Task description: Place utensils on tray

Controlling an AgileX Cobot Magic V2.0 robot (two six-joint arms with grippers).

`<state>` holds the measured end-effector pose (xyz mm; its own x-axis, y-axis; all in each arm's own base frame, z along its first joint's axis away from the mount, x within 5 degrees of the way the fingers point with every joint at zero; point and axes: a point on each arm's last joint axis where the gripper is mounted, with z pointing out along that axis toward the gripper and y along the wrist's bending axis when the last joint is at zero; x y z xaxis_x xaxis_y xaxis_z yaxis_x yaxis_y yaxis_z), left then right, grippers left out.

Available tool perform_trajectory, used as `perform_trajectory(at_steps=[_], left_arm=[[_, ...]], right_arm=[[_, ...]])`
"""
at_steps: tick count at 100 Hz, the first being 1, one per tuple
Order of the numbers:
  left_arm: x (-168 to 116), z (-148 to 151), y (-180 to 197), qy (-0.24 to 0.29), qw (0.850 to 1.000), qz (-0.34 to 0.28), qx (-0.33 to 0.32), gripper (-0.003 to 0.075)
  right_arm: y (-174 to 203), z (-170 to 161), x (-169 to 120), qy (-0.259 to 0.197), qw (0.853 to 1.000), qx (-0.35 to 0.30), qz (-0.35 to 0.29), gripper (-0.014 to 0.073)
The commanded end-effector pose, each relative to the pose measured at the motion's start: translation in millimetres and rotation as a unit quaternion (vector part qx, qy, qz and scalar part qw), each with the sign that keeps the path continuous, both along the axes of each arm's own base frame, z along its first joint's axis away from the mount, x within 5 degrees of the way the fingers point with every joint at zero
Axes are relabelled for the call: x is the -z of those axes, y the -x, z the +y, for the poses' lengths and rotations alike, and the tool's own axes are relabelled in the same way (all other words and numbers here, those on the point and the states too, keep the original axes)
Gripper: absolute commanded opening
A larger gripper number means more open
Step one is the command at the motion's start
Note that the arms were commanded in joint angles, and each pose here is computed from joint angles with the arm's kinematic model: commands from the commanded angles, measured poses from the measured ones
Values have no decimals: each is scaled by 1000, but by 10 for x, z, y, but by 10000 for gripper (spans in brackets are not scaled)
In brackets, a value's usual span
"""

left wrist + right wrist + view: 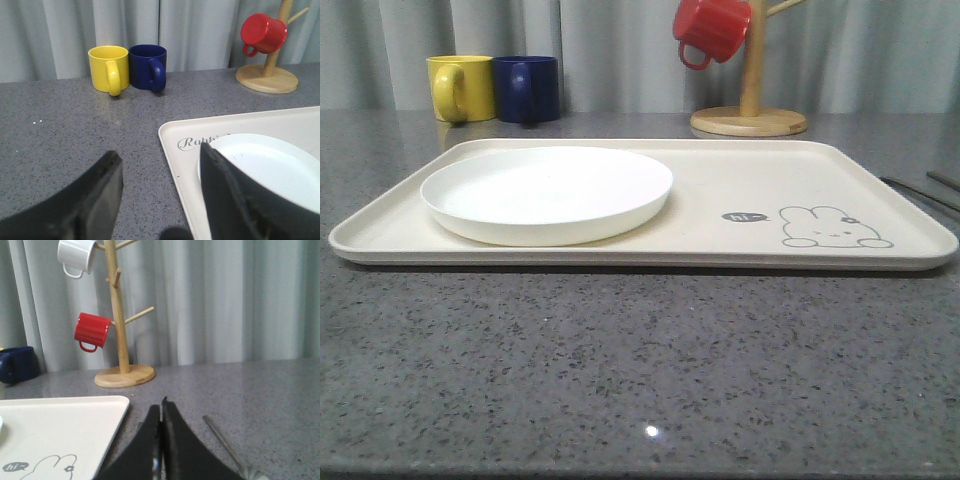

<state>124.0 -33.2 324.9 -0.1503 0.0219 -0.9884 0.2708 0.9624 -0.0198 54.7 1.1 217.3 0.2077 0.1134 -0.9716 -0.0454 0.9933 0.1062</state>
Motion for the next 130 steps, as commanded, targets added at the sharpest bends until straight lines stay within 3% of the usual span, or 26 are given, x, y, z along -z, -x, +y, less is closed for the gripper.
perform_trajectory(at_steps=[1, 16, 38, 50, 68, 83, 100, 109, 124, 130], left_arm=[[-116, 49, 143, 26, 997, -72, -11, 350], [-109, 100, 358, 32, 993, -109, -10, 282], [-135, 124, 452, 24, 991, -133, -11, -20], [-135, 124, 452, 24, 991, -133, -11, -18], [-135, 124, 452, 24, 991, -133, -11, -18], [-135, 124, 452, 24, 991, -133, -11, -18], [-135, 124, 452, 24, 991, -133, -11, -18], [-135, 124, 452, 24, 991, -133, -11, -18], [-135, 124, 452, 24, 991, -133, -11, -18], [-135, 124, 452, 24, 991, -133, -11, -18]], right_arm=[[64, -5, -199, 2, 998, 4, -68, -78], [98, -2, -372, 3, 1000, 1, -24, -78], [81, 7, -845, 8, 994, -3, 112, -78], [-61, 14, -1158, 10, 978, -6, 207, -78], [-443, 35, -1510, 10, 934, -13, 358, -78], [-806, 45, -1698, 11, 917, -14, 398, -78], [-1119, 52, -1640, 11, 898, -15, 440, -65], [-1231, 58, -1547, 10, 884, -16, 468, 20], [-1335, 61, -1439, 10, 865, -17, 502, 286], [-1358, 63, -1420, 9, 862, -18, 506, 352]])
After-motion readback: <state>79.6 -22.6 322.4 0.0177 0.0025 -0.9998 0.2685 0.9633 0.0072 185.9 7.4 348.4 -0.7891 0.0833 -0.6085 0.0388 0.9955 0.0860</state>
